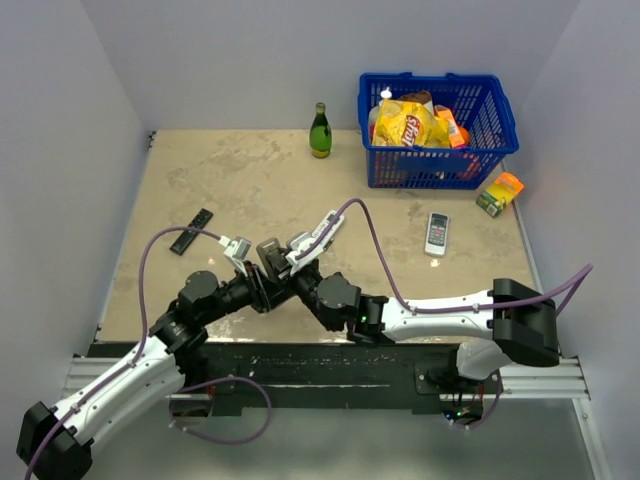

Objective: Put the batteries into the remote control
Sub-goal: Load the battery cover into the remote control.

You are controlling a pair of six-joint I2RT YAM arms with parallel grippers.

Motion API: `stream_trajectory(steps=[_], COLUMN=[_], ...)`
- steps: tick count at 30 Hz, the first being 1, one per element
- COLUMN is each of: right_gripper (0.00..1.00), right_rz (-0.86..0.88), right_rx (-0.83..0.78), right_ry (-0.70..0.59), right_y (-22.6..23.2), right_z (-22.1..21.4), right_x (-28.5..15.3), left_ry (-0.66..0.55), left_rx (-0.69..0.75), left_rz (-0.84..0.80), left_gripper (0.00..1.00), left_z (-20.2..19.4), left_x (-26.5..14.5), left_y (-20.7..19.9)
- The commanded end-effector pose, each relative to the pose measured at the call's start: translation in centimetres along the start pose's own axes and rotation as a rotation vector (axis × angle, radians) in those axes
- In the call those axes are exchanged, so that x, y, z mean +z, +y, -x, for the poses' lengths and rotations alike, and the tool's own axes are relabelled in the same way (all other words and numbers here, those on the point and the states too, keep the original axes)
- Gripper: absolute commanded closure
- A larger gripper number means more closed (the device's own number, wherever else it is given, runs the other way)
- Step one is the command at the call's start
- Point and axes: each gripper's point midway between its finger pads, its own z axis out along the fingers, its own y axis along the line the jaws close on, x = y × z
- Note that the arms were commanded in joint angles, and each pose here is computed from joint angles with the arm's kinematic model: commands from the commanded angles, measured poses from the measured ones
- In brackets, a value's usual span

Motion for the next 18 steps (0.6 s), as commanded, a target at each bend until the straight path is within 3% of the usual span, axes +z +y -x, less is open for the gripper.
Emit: stream_trajectory(steps=[1,14,18], right_gripper=[0.62,0.44,0.3], right_rz=[-0.062,-0.059,-0.031], right_rx=[-0.02,-0.003,0.01], right_ry=[0.049,0.035,0.032], right_y=[-0.9,-0.8,-0.6], right_z=[-1.0,1.2,3.0], right_x=[0.0,0.1,-0.3], left_ry=[-0.15,-0.114,-0.108], left_rx=[0.026,-0.036,-0.034], left_rz=[-0.125,-0.141,-0.14], left_gripper=[1.0,1.0,1.0], left_z=[3.7,1.9,1.6], left_x=[-0.2,0.2,0.2], left_y=[-3.3,-2.3,-2.2])
